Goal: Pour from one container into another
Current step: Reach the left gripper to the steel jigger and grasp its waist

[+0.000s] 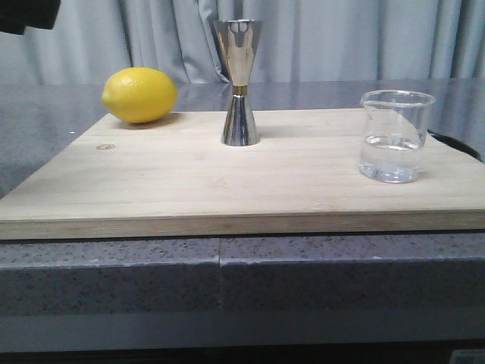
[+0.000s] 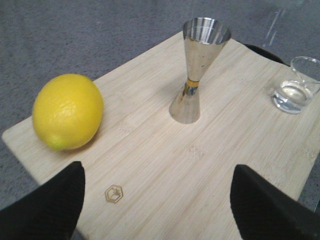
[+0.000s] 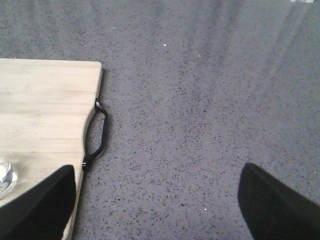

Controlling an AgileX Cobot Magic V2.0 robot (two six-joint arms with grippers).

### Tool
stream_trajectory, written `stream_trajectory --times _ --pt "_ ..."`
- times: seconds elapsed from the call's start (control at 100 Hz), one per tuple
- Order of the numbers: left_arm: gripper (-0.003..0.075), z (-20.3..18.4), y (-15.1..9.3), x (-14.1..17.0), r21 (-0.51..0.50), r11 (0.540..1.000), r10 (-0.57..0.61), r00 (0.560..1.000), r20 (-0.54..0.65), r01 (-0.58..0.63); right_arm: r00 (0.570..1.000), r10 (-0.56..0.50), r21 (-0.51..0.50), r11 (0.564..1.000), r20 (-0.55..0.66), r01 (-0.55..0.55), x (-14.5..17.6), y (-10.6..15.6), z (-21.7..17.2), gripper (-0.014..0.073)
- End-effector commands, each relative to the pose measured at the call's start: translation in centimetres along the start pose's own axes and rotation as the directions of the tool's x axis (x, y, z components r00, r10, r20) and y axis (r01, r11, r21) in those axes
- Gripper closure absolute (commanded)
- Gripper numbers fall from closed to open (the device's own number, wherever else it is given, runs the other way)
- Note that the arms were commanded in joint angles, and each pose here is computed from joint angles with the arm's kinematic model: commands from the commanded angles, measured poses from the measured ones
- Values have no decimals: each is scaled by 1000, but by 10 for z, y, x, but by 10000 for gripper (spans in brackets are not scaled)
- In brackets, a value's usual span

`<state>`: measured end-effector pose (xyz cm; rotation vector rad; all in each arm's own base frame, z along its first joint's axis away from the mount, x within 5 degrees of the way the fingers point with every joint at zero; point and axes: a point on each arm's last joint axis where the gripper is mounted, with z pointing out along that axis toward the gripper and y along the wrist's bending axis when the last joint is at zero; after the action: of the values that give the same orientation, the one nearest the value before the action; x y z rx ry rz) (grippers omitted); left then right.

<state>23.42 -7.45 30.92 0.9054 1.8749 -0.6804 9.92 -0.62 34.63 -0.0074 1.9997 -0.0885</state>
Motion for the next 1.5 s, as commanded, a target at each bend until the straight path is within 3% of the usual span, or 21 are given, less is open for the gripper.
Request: stream_trajectory --times 0.0,0.18,0.48,0.8,1.12,1.49 --pt "167 3 2 -17 57 997 34 990 134 -42 994 -2 5 1000 110 2 -17 -1 -4 -5" --pt "167 19 10 -11 160 984 48 978 204 -82 993 -2 5 1000 116 2 -18 -1 -4 -5" --pt "167 37 21 -4 234 964 46 950 310 -123 992 -4 6 1000 127 4 -19 -1 -4 -5" --pt "167 52 31 5 261 951 56 919 389 -168 992 -6 6 1000 127 5 -19 -1 -4 -5" --pt "167 74 50 20 228 968 1 905 426 -109 992 -29 23 999 126 26 -19 -2 -4 -5" --pt "167 124 32 4 348 917 29 902 431 -196 992 -28 23 999 126 25 -19 -2 -4 -5"
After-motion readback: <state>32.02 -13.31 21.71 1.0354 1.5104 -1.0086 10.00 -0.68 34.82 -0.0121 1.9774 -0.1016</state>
